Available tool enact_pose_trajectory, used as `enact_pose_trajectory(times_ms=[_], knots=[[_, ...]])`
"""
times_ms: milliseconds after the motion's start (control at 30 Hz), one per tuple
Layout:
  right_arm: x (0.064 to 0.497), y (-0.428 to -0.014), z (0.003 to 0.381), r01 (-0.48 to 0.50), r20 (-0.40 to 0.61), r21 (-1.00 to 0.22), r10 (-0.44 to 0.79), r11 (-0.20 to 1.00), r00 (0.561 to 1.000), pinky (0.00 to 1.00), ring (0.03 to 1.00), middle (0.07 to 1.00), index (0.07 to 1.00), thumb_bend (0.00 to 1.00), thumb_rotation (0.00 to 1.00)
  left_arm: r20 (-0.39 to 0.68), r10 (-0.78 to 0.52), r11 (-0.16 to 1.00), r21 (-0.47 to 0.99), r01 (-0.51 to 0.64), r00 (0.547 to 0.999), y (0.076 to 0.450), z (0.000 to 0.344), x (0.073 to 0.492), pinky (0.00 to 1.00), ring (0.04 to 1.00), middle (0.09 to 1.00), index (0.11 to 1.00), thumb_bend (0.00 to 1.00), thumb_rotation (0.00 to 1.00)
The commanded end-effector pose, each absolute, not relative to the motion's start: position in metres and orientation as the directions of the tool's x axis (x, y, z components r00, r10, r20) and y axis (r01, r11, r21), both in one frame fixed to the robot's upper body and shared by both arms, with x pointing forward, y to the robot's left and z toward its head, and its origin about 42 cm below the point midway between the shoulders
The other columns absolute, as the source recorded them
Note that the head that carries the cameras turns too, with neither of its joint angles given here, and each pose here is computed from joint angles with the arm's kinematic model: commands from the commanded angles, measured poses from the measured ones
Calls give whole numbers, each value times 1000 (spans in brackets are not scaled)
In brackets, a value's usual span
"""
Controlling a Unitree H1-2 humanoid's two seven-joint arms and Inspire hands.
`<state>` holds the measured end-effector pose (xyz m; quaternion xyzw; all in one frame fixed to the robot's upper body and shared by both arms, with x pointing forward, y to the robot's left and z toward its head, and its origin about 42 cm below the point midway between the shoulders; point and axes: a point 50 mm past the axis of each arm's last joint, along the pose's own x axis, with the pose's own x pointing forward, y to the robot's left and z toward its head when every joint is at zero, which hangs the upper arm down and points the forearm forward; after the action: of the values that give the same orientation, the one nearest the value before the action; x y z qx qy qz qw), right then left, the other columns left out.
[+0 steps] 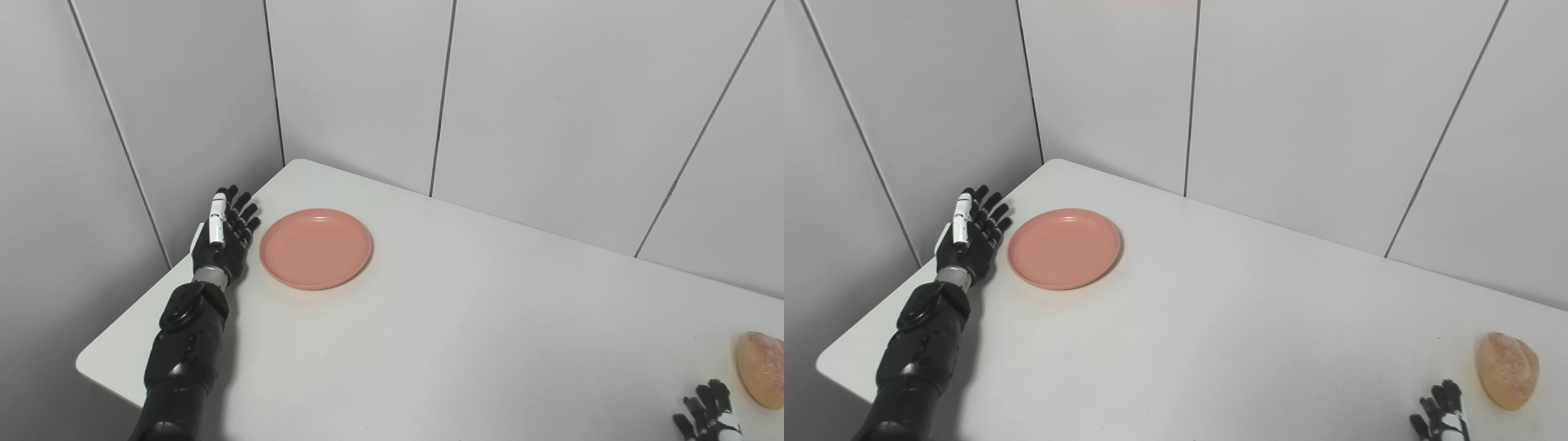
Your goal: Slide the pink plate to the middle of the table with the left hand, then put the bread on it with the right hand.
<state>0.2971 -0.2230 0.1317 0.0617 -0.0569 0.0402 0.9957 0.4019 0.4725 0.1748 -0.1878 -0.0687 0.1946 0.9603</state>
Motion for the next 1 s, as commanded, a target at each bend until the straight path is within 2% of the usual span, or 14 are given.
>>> enact_pose_trajectory(times_ms=[0, 367, 767, 967], knots=[[299, -227, 143, -85, 151, 100, 70, 991, 986, 1000, 1000, 1000, 1000, 166, 1000, 51, 383, 856, -395, -334, 922, 468, 169, 402, 970, 954, 955, 966, 299, 1000], [298, -224, 142, -95, 161, 122, 75, 988, 984, 1000, 1000, 1000, 1000, 185, 1000, 29, 309, 885, -376, -276, 951, 439, 158, 410, 951, 924, 926, 916, 288, 1000], [295, -219, 145, -92, 161, 106, 75, 990, 984, 1000, 1000, 1000, 1000, 194, 1000, 14, 226, 901, -384, -203, 974, 412, 152, 419, 958, 938, 945, 955, 282, 1000], [294, -215, 148, -88, 162, 108, 70, 990, 984, 1000, 1000, 1000, 1000, 159, 1000, -14, 196, 901, -392, -186, 981, 402, 143, 424, 953, 919, 915, 912, 350, 1000]])
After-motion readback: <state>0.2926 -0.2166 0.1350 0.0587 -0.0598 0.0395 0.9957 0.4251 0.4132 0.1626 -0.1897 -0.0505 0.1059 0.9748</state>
